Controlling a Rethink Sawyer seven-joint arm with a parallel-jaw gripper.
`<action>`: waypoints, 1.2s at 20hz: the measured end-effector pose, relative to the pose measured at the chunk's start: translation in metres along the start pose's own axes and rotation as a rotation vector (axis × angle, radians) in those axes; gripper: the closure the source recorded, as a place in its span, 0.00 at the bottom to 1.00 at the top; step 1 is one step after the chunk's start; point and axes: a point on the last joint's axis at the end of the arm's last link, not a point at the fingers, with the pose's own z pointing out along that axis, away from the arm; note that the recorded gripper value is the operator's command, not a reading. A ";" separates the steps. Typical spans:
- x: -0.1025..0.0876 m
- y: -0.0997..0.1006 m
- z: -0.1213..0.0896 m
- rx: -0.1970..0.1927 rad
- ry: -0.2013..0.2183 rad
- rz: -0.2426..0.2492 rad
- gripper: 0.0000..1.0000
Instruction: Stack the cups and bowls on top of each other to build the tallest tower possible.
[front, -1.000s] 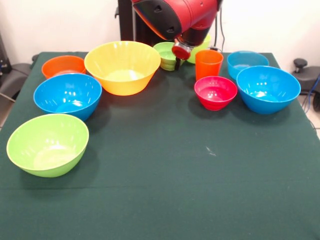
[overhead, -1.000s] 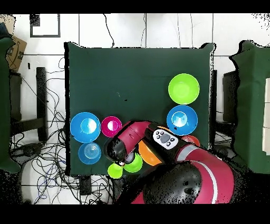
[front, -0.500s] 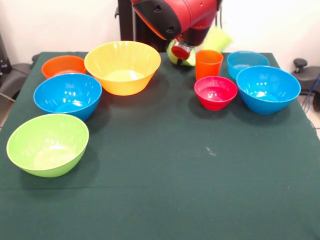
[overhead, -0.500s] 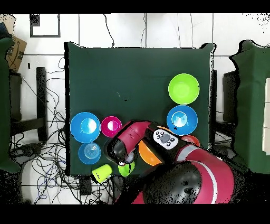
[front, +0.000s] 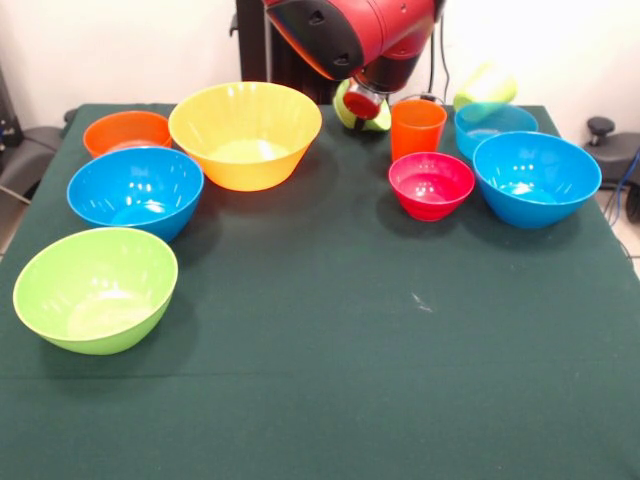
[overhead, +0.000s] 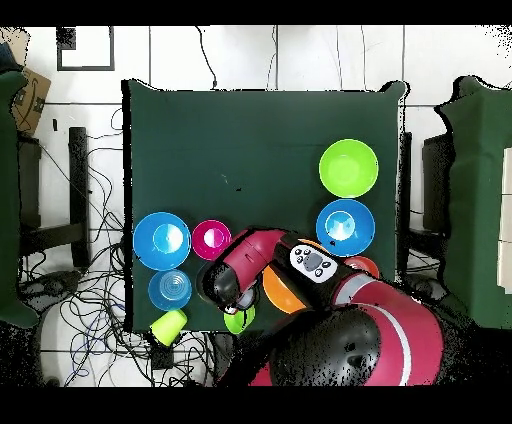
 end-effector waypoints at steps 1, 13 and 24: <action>0.000 0.000 0.000 0.000 0.000 0.000 1.00; 0.001 -0.001 -0.002 0.005 0.000 0.002 1.00; 0.013 -0.016 -0.035 0.077 -0.001 0.030 1.00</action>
